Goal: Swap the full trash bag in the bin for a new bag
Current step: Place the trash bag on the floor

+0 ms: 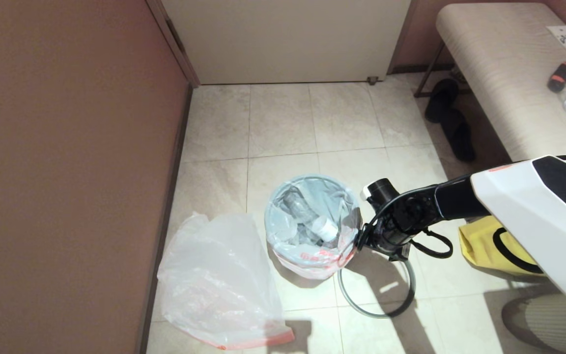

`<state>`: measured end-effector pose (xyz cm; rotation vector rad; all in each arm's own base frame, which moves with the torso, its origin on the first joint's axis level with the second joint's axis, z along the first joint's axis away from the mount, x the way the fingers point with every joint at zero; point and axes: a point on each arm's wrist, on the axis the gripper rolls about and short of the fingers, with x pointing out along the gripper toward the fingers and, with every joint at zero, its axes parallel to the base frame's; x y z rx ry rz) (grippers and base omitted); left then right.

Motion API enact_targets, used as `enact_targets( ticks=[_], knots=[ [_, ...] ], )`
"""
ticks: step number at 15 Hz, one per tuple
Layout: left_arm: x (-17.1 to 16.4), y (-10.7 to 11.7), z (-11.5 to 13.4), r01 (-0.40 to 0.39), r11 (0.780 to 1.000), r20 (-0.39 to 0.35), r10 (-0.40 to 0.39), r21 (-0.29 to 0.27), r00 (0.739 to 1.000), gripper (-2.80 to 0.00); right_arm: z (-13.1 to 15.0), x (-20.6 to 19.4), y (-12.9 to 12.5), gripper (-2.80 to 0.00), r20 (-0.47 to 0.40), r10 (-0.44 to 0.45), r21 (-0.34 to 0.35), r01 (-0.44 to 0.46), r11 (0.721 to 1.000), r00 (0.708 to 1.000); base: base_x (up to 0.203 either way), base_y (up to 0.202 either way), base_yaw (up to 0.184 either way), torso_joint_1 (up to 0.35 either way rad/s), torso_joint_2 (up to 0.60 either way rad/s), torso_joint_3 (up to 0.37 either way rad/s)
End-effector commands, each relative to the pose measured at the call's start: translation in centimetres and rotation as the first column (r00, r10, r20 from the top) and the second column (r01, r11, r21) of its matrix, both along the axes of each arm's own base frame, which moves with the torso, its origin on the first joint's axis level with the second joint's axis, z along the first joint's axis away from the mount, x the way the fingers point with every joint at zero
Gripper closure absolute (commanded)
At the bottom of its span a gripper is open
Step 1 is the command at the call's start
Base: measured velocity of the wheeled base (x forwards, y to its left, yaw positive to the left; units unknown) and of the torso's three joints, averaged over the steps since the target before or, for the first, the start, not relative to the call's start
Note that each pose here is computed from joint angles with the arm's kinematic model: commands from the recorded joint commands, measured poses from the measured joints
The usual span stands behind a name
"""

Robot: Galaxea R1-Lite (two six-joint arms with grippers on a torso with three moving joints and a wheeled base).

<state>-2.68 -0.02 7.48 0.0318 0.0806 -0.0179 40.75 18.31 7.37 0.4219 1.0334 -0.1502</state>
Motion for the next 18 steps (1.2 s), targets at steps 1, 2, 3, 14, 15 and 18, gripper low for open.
enact_targets(
  ticks=[1,2,3,14,15,18],
  knots=[
    [0.0,0.0,0.0,0.000,1.000,-0.002,0.000,0.000,1.000,0.00,-0.8,0.3,0.2,-2.80,-0.012,-0.011,0.005,0.011,1.000,1.000,0.000,0.000,0.000,0.000,0.00,0.000],
    [0.0,0.0,0.0,0.000,1.000,-0.002,0.000,0.000,1.000,0.00,-0.5,0.4,0.3,-2.80,-0.010,-0.022,0.049,0.022,0.999,1.000,0.000,0.000,0.000,0.000,0.00,0.000],
    [0.0,0.0,0.0,0.000,1.000,-0.002,0.000,0.000,1.000,0.00,0.1,0.4,0.4,-2.80,-0.010,-0.023,0.122,0.024,0.992,1.000,0.000,0.000,0.000,0.000,0.00,0.000],
    [0.0,0.0,0.0,0.000,1.000,-0.002,0.000,0.000,1.000,0.00,-0.7,0.3,1.8,-2.80,-0.099,-0.062,0.317,0.091,0.944,0.993,0.000,0.000,0.000,0.000,0.00,0.000],
    [0.0,0.0,0.0,0.000,1.000,-0.002,0.000,0.000,1.000,0.00,-1.0,0.4,1.8,-2.80,-0.105,-0.066,0.315,0.097,0.944,0.992,0.000,0.000,0.000,0.000,0.00,0.000],
    [0.0,0.0,0.0,0.000,1.000,-0.002,0.000,0.000,1.000,0.00,-2.8,0.9,2.2,-2.80,-0.109,-0.089,0.273,0.116,0.955,0.990,0.000,0.000,0.000,0.000,0.00,0.000]
  ],
)
